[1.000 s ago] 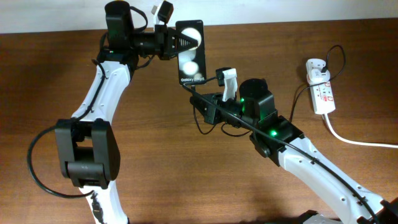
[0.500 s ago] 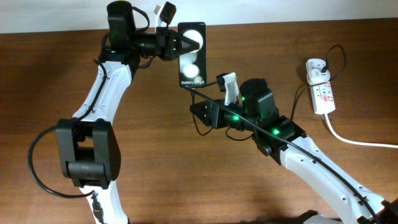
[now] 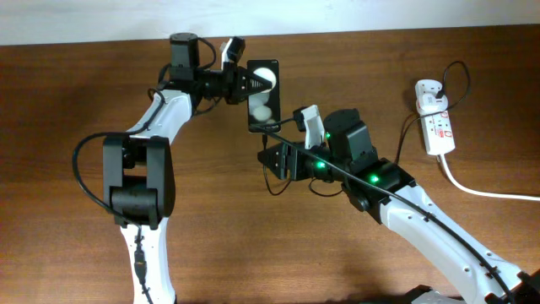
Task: Plug charger to phone and switch on socket
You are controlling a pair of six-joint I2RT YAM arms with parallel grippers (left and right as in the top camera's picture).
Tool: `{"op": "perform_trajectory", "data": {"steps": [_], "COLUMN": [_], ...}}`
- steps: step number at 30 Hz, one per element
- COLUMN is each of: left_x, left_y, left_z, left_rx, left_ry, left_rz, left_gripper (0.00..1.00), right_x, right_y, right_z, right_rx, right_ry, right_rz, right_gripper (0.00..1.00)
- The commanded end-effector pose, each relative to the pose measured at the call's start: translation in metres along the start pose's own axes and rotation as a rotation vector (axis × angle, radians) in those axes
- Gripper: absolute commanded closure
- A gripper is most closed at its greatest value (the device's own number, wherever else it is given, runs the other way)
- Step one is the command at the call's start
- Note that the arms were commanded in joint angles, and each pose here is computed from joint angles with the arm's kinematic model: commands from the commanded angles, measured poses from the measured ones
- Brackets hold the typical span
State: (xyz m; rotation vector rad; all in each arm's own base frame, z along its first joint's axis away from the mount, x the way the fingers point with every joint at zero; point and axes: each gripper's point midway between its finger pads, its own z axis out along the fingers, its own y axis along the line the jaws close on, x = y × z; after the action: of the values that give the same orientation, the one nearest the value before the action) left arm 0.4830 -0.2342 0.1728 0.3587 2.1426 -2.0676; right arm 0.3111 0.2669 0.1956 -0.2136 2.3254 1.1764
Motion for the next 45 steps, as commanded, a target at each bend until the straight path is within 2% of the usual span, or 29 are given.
{"op": "perform_trajectory", "data": {"steps": [1, 2, 6, 7, 18, 23, 26, 33, 37, 45], "left_x": [0.002, 0.006, 0.045, 0.054, 0.085, 0.088, 0.089, 0.092, 0.096, 0.103], "left_y": [0.032, 0.043, 0.112, 0.118, 0.153, 0.154, 0.154, 0.157, 0.162, 0.173], "left_z": [0.001, 0.001, -0.011, -0.015, -0.044, -0.044, -0.045, -0.048, -0.058, -0.082], "left_rx": [-0.127, -0.179, -0.573, -0.62, -0.928, -0.935, -0.943, -0.982, -1.044, -1.201], "left_ry": [-0.055, -0.062, -0.035, -0.013, 0.061, 0.069, 0.071, 0.08, 0.088, 0.103], "left_rz": [-0.006, -0.035, -0.178, -0.188, -0.237, -0.247, -0.25, -0.255, -0.264, -0.273], "left_gripper": [1.0, 1.0, 1.0, 1.0, 1.0, 1.0, 0.88, 0.77, 0.6, 0.51], "right_x": [0.0, 0.001, 0.002, 0.002, 0.001, 0.001, 0.002, 0.002, 0.002, 0.002], "right_y": [-0.008, -0.009, -0.011, -0.011, -0.016, -0.016, -0.016, -0.016, -0.016, -0.017], "right_z": [-0.001, -0.001, -0.001, -0.001, -0.001, -0.001, -0.001, -0.001, -0.001, -0.001], "right_rx": [0.031, 0.035, 0.046, 0.047, 0.074, 0.074, 0.075, 0.074, 0.075, 0.075], "right_ry": [-0.002, 0.001, 0.008, 0.007, -0.001, -0.001, 0.001, 0.001, 0.001, 0.002], "right_rz": [-0.004, -0.001, -0.002, -0.011, -0.017, -0.016, -0.015, -0.015, -0.015, -0.015], "right_gripper": [0.35, 0.35, 0.35, 0.35, 0.35, 0.35, 0.35, 0.35, 0.35, 0.34]}}
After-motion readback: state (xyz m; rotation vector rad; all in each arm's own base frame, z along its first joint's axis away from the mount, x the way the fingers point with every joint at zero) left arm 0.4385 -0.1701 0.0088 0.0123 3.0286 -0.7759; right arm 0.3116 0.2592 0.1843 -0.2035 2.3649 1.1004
